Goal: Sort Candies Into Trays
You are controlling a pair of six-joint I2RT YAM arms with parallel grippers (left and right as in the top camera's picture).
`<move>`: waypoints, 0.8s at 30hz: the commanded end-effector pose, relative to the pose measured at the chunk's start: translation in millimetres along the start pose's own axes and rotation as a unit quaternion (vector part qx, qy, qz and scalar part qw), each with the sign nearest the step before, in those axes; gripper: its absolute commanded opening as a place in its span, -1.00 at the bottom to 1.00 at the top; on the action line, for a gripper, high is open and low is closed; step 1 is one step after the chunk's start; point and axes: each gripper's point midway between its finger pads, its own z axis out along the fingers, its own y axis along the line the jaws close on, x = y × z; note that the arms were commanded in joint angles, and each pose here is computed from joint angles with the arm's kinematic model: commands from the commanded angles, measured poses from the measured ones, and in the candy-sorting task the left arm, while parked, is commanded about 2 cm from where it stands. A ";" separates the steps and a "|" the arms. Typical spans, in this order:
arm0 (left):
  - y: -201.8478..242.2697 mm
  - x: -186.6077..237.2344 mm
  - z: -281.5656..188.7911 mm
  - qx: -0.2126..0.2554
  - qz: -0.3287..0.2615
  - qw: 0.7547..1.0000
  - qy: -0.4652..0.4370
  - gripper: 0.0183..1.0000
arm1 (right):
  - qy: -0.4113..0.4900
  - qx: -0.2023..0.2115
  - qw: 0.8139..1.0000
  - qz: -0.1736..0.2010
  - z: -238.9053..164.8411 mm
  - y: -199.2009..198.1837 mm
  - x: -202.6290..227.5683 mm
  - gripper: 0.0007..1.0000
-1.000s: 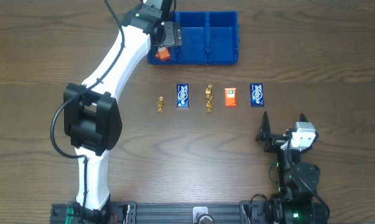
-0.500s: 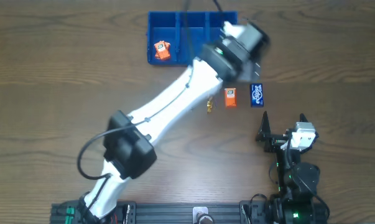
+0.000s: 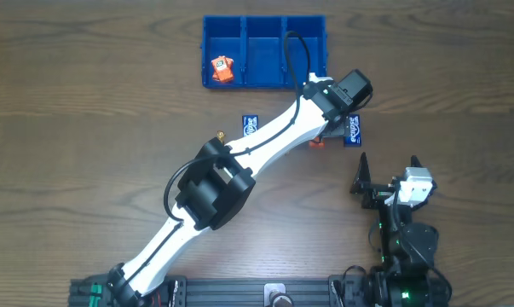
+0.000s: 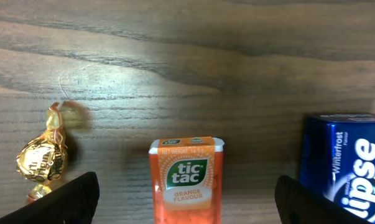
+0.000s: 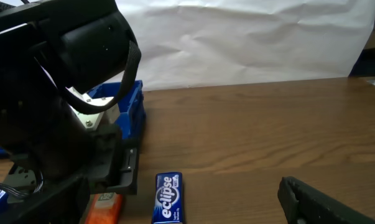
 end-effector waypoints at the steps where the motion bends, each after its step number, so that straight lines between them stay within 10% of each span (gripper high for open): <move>1: -0.3 1.5 8.6 -0.003 -0.009 1.000 0.000 0.79 | 0.000 0.002 1.000 -0.003 -0.3 -1.0 0.8 1.00; 13: 0.2 13.0 32.5 -0.007 -0.006 1.000 0.021 0.58 | 0.000 0.002 1.000 -0.003 -0.3 -1.0 0.8 1.00; 19: 0.1 13.6 32.6 -0.007 -0.005 1.000 0.021 -0.19 | 0.000 0.002 1.000 -0.003 -0.3 -1.0 0.8 1.00; 24: -2.3 16.3 31.9 -0.007 -0.002 1.000 0.020 -0.46 | 0.000 0.002 1.000 -0.003 -0.3 -1.0 0.8 1.00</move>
